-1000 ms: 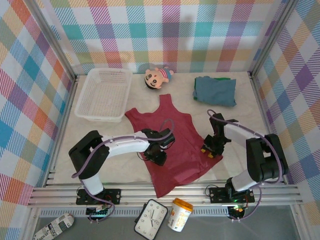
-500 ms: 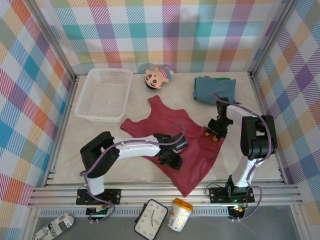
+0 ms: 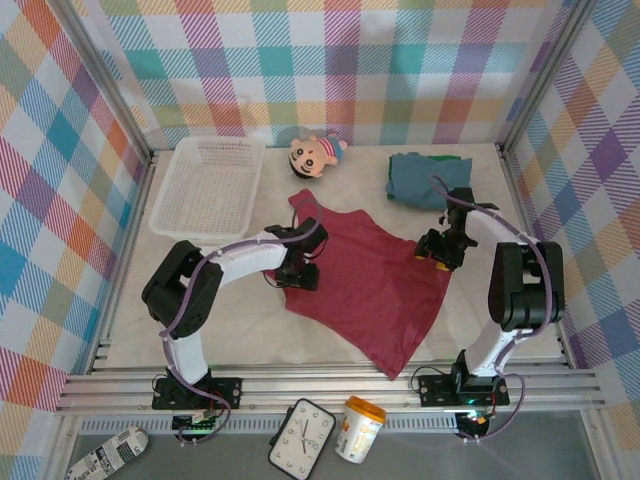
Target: Fold and stack the tank tops
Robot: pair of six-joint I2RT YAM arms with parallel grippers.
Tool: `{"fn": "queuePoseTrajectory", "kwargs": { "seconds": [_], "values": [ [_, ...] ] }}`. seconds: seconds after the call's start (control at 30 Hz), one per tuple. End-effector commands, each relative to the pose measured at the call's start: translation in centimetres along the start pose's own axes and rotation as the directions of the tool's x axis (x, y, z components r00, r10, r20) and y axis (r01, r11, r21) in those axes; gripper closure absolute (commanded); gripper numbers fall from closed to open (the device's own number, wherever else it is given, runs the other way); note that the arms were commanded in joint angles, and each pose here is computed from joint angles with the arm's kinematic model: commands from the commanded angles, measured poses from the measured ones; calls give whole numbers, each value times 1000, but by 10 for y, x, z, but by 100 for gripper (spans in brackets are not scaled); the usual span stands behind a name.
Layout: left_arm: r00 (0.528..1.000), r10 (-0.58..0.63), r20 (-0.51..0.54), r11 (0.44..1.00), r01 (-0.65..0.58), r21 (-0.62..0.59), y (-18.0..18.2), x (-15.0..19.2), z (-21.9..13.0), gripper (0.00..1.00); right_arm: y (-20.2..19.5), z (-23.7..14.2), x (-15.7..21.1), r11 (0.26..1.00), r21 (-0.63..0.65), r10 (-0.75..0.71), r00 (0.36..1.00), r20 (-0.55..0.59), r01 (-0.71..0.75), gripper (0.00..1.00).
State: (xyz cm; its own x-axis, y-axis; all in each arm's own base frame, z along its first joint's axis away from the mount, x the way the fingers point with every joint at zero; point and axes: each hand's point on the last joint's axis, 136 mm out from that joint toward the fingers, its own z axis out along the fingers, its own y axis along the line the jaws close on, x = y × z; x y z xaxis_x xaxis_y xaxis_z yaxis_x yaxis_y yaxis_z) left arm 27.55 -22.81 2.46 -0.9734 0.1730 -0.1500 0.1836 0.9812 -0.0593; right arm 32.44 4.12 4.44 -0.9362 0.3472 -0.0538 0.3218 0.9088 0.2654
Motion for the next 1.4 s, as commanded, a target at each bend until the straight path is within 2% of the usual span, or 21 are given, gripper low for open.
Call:
{"fn": "queuePoseTrajectory", "kwargs": {
  "seconds": [0.0,0.33,0.43,0.53,0.7,0.8,0.97,1.17,1.37],
  "values": [
    [999,44,-28,998,-43,38,-8,13,4,49,-6,10,1,1000,-21,-21,1000,-20,20,43],
    [990,-42,-134,997,51,65,0,76,3,49,16,6,-34,983,-95,-149,986,75,156,36],
    [988,-69,-140,994,79,70,-1,87,-1,49,23,8,-43,974,-122,-180,980,89,190,35],
    [992,-68,-110,995,76,71,-5,84,-15,49,29,4,-49,968,-137,-196,975,108,210,35],
    [999,-14,35,998,12,61,-19,37,-63,46,22,-18,-59,961,-89,-239,950,202,261,30],
    [995,25,92,997,-32,76,-35,2,-73,46,7,-20,-58,965,-76,-232,950,207,252,30],
    [987,56,149,994,-69,85,-58,-57,-68,46,-17,-13,-55,956,27,-290,939,182,291,31],
    [969,38,244,991,-68,116,-78,-130,-52,46,-21,-6,-59,944,0,-323,925,201,330,36],
    [963,11,269,991,-48,129,-71,-182,-22,47,-23,7,-59,941,-12,-332,928,169,338,40]
  ]
}}
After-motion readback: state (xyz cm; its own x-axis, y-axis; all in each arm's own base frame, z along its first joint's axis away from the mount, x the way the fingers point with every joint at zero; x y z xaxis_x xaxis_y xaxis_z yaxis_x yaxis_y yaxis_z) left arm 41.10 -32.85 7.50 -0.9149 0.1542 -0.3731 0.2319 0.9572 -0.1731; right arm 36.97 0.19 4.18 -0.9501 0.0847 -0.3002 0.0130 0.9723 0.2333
